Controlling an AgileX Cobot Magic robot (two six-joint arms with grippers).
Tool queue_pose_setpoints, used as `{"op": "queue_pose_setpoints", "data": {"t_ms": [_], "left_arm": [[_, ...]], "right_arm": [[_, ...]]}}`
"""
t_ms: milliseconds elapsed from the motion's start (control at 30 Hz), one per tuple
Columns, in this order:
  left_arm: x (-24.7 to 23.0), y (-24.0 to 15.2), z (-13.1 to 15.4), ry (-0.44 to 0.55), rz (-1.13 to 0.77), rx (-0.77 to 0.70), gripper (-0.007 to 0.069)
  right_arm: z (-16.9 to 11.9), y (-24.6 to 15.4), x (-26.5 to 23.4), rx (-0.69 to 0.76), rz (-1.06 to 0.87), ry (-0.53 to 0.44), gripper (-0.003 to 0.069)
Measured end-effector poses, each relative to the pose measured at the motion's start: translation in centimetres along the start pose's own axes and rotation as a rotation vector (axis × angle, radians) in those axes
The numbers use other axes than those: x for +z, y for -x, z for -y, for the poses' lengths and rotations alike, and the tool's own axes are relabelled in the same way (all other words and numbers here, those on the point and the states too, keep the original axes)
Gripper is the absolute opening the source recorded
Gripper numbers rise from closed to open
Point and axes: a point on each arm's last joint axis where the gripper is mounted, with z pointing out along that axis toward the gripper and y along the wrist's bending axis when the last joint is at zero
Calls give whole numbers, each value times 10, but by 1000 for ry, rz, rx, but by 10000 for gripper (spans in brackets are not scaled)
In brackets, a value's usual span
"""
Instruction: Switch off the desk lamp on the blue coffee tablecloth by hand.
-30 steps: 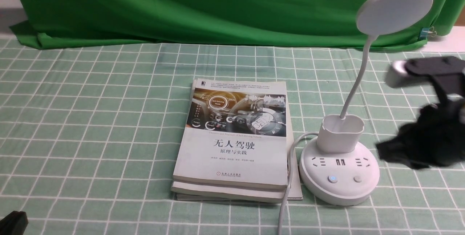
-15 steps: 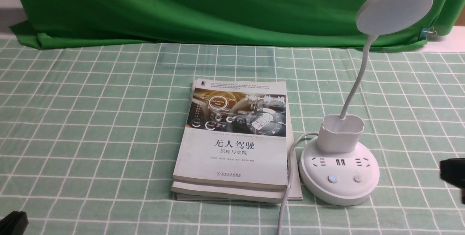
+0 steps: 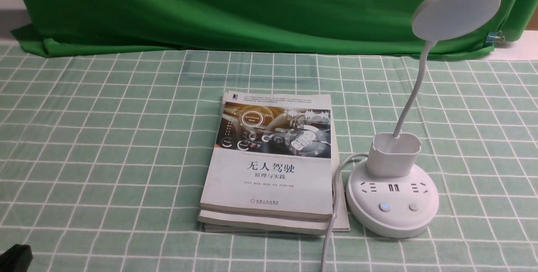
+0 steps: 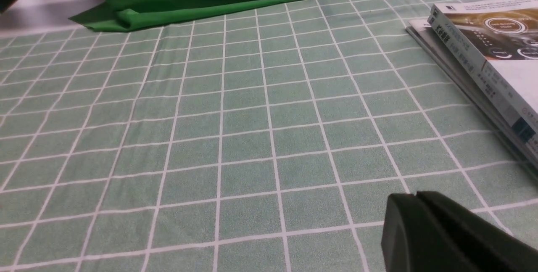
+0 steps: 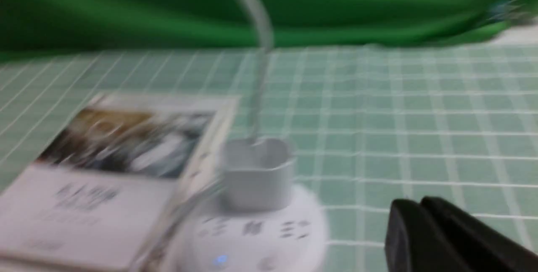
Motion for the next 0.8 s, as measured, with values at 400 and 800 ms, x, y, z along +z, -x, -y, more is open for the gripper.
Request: {"op": "queue_pose_setpoints", "data": {"t_ms": [400, 800], "left_arm": [[0, 0, 0, 0, 0, 0, 0], [0, 0, 0, 0, 0, 0, 0]], "right_arm": [[11, -60, -7, 18, 113, -98, 42], [12, -62, -9, -69, 110, -124, 47]]}}
